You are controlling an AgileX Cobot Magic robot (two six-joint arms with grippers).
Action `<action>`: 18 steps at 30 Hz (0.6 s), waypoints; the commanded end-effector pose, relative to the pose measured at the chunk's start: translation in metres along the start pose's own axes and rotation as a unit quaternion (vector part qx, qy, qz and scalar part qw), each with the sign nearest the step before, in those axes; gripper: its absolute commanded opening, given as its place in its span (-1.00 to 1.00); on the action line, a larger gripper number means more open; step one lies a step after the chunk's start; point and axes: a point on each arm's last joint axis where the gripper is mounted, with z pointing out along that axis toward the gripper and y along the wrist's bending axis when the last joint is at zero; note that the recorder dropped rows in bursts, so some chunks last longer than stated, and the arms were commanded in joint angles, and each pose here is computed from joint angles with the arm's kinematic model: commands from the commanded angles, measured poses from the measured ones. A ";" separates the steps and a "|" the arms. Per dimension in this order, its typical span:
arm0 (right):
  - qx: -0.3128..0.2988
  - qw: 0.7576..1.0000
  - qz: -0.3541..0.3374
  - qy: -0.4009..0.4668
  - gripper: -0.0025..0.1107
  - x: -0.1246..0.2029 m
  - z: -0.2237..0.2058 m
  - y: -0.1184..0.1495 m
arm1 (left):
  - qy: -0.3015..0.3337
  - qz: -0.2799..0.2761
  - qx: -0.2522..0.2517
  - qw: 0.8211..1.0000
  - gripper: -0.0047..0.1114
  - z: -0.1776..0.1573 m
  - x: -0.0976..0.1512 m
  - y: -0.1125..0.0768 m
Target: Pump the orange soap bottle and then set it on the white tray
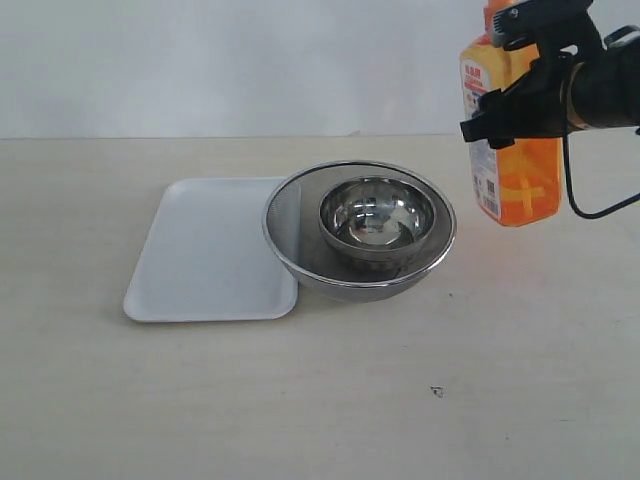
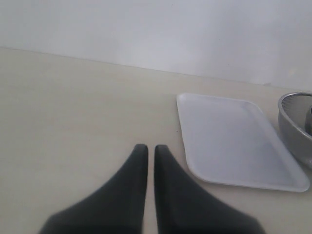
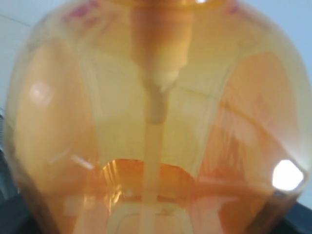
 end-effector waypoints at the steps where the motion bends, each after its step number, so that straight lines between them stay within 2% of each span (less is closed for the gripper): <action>1: 0.011 0.998 -0.055 -0.022 -0.96 -0.014 -0.005 -0.004 | 0.000 0.004 -0.001 1.000 -0.84 0.000 0.001 0.000; 8: -0.005 1.000 -0.006 -0.023 -0.96 -0.014 -0.005 -0.001 | 0.000 0.004 -0.001 1.000 -0.84 0.000 0.001 0.000; 12: -0.011 0.998 0.063 -0.023 -0.96 -0.015 -0.005 -0.001 | 0.000 0.004 -0.001 1.000 -0.84 0.000 0.001 0.000; 18: -0.015 0.998 0.068 -0.009 -0.96 -0.007 0.003 0.002 | 0.000 0.004 -0.001 1.000 -0.84 0.000 0.001 0.000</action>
